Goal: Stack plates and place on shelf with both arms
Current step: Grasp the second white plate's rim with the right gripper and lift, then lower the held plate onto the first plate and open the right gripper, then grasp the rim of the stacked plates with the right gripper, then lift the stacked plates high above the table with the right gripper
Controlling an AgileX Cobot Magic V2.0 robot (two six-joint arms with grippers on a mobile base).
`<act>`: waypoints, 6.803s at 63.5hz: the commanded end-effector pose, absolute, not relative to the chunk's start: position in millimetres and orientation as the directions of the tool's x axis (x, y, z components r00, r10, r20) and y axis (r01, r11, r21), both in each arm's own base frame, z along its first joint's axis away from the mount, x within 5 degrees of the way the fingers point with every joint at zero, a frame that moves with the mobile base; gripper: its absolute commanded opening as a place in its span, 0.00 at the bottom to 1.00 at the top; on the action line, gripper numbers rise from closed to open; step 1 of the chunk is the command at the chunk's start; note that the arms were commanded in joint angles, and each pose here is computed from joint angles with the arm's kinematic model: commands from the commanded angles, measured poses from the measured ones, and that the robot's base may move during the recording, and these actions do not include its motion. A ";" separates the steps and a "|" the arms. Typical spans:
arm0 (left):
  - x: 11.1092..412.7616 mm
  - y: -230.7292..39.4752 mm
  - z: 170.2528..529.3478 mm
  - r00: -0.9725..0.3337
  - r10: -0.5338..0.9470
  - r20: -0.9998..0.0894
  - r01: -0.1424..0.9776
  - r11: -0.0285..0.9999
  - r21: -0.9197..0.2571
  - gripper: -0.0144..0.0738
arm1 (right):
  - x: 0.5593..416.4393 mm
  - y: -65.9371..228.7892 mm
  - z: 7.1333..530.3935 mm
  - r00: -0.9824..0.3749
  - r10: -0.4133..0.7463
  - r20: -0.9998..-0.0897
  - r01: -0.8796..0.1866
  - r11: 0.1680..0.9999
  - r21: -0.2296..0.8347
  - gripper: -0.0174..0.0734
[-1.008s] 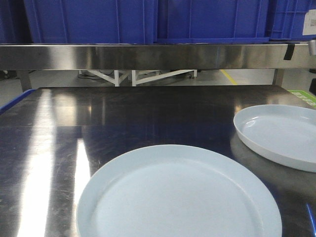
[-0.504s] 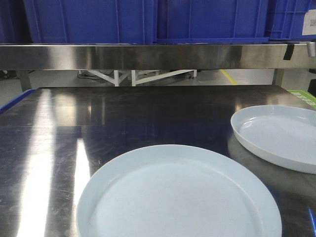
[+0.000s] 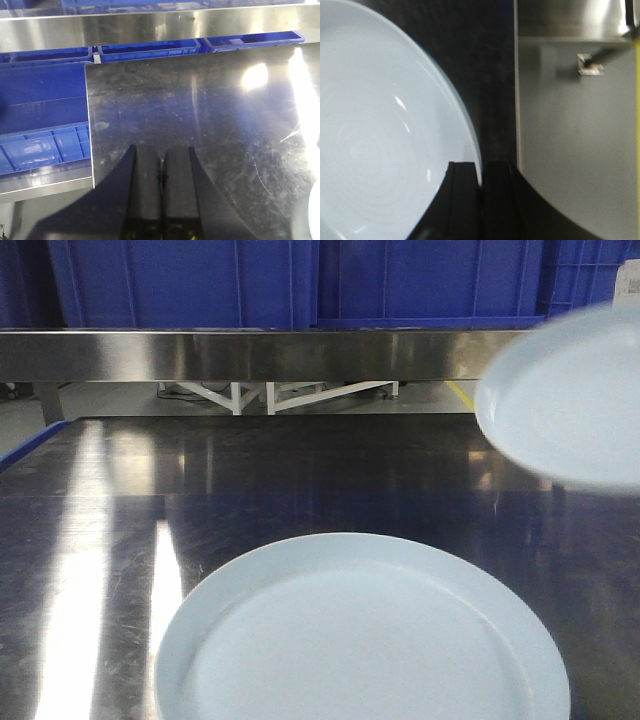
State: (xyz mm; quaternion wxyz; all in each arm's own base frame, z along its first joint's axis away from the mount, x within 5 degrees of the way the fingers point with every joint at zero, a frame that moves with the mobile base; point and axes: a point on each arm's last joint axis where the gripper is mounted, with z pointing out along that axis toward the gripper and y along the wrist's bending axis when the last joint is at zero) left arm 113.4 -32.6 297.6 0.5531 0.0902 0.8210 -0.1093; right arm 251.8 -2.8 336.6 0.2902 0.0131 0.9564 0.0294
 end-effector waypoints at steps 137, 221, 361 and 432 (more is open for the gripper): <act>116.0 -31.9 315.0 -0.272 -0.028 -0.962 0.256 0.961 -0.100 0.26 | 237.9 120.3 300.9 -0.839 -0.325 -0.438 -0.482 0.815 0.320 0.70; 116.0 -31.9 315.0 -0.272 -0.028 -0.962 0.256 0.961 -0.100 0.26 | 252.0 143.8 220.2 -0.877 -0.379 -0.295 -0.459 0.842 0.283 0.69; 116.0 -31.7 314.8 -0.271 -0.020 -0.962 0.256 0.962 -0.092 0.26 | 138.4 78.9 407.7 -0.220 0.015 -0.975 -0.532 0.836 0.133 0.26; 116.0 -31.7 314.8 -0.271 -0.020 -0.962 0.256 0.962 -0.092 0.26 | 138.0 79.1 406.6 -0.230 0.008 -0.973 -0.535 0.834 0.133 0.26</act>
